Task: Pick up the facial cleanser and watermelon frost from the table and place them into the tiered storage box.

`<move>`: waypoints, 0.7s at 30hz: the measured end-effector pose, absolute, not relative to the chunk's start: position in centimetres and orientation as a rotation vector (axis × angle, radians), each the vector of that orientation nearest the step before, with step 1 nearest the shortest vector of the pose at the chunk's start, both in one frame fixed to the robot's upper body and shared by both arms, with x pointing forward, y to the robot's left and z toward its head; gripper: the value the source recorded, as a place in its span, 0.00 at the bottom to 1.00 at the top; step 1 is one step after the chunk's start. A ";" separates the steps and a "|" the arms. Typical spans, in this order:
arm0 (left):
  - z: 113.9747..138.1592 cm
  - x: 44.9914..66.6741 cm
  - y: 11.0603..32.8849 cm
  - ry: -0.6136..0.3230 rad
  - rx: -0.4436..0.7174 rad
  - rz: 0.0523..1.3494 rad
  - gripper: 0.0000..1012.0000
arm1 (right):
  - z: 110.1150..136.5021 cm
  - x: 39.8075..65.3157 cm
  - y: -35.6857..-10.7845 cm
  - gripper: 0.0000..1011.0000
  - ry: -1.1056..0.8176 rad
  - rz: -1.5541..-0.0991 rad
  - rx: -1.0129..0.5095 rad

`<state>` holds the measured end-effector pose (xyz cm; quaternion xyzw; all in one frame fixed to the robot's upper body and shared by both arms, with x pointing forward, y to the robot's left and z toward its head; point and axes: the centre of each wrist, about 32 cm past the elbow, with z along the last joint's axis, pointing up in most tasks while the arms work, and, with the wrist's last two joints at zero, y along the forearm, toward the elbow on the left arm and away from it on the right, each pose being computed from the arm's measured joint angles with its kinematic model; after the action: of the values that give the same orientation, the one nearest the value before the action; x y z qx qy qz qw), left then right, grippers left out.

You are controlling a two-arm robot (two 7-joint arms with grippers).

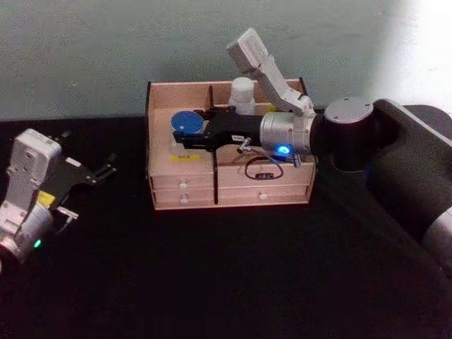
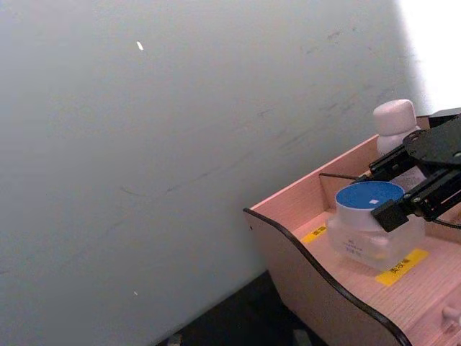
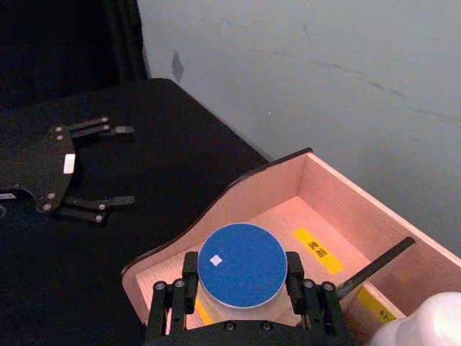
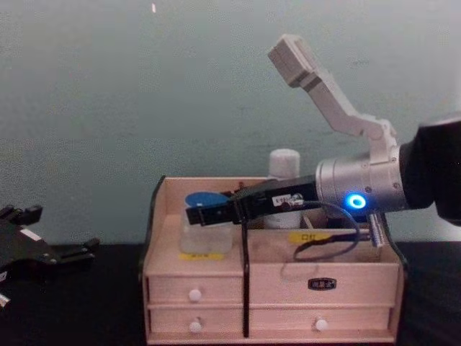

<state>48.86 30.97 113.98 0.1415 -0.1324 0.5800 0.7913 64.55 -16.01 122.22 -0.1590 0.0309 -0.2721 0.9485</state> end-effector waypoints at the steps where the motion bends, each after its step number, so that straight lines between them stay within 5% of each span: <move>1: 114.0 48.9 31.0 -0.285 0.304 1.248 0.99 | 122.2 64.6 -16.0 0.73 0.063 -0.554 -0.324; 13: 114.0 48.9 31.0 -0.285 0.304 1.248 0.99 | 122.2 64.5 -16.0 0.99 0.064 -0.554 -0.322; 21: 114.0 48.9 31.0 -0.285 0.304 1.248 0.99 | 122.2 64.5 -16.0 0.99 0.065 -0.554 -0.322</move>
<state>48.86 30.97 113.98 0.1415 -0.1325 0.5799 0.7913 64.52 -16.04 122.17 -0.1582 0.0320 -0.2720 0.9487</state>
